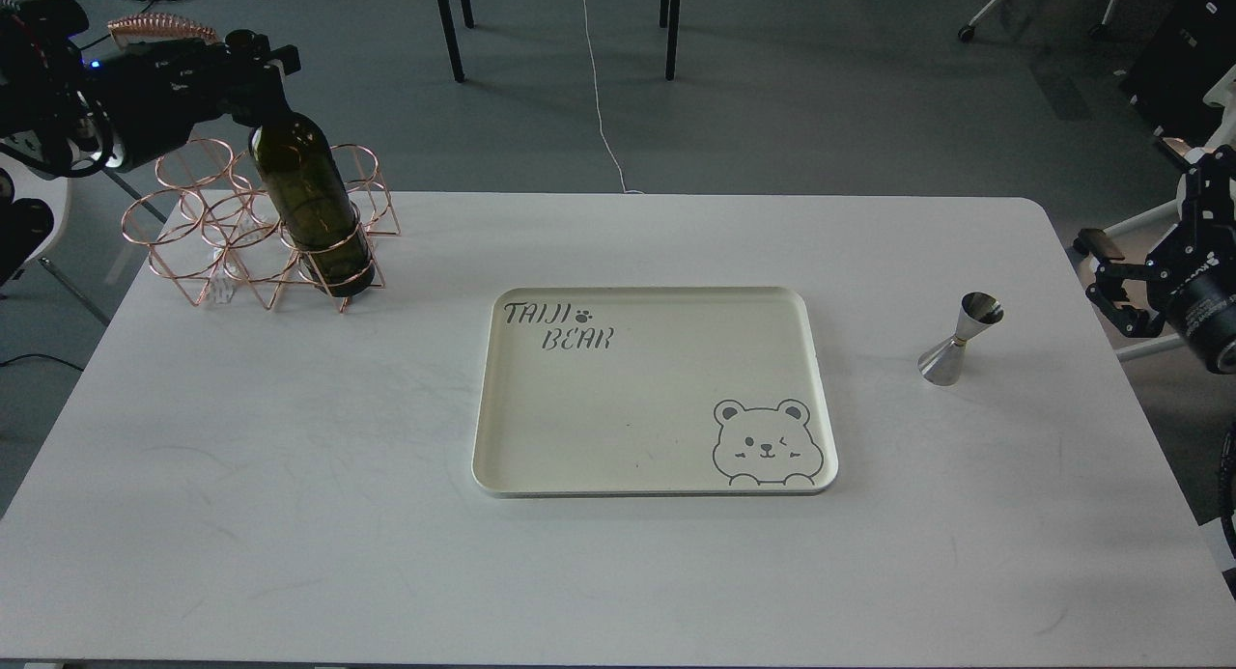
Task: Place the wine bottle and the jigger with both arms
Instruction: 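Lower the bottle into the copper rack with the left gripper, then open the left gripper and withdraw it from the bottle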
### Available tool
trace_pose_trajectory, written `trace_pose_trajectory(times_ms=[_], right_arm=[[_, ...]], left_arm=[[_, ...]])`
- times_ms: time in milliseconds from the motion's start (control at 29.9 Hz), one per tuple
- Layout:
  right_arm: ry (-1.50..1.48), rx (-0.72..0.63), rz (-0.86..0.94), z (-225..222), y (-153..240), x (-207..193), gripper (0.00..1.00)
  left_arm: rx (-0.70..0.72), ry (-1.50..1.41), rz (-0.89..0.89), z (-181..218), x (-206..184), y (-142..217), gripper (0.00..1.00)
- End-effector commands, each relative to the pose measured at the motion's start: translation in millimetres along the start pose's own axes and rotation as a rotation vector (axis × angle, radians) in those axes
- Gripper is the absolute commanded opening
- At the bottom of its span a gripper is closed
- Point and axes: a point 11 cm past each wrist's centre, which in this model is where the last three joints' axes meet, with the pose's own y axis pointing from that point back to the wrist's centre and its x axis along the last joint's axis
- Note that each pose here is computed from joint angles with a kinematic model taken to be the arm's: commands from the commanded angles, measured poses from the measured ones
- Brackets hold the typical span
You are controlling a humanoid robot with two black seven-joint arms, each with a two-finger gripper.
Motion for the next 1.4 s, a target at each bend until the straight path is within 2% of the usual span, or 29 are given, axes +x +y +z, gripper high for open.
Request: trace_pose_trajectory(times_ms=[0, 134, 201, 301, 401, 568, 769, 969, 1203, 1370], right_arm=[[0.002, -0.002, 0.005, 0.7, 0.4, 2.1, 0.98], [0.003, -0.002, 0.007, 0.7, 0.4, 2.6, 0.98], [0.003, -0.002, 0.007, 0.7, 0.4, 2.6, 0.98], [0.003, 0.0, 0.007, 0.2, 0.2, 2.6, 0.98], [0.003, -0.002, 0.007, 0.7, 0.4, 2.6, 0.98], [0.002, 0.0, 0.007, 0.6, 0.1, 2.7, 0.98], [0.009, 0.004, 0.013, -0.7, -0.5, 6.1, 0.98], [-0.012, 0.003, 0.008, 6.4, -4.0, 1.8, 0.98], [-0.025, 0.012, 0.018, 13.3, -12.8, 2.1, 0.99], [-0.075, 0.03, -0.015, 20.9, -27.1, -14.3, 0.99]], left_arm=[[0.001, -0.002, -0.001, -0.6, -0.1, 0.5, 0.37], [0.003, -0.002, -0.002, -1.1, 0.0, 1.0, 0.49], [0.002, 0.002, -0.004, -0.7, -1.1, 0.6, 0.6], [-0.002, 0.004, 0.003, 0.2, 0.6, 0.7, 0.86], [-0.007, 0.046, 0.021, 0.2, 4.1, 2.7, 0.98], [-0.019, 0.074, -0.014, 1.5, 4.3, 9.1, 0.98], [-0.045, 0.148, -0.126, 1.2, 4.7, 57.0, 0.98], [-0.192, 0.426, -0.062, 36.8, 20.8, 89.9, 0.98], [-0.497, 0.986, 0.097, 100.5, 47.4, 75.2, 0.98], [-0.609, 1.213, 0.105, 132.6, 27.1, 45.2, 0.98]])
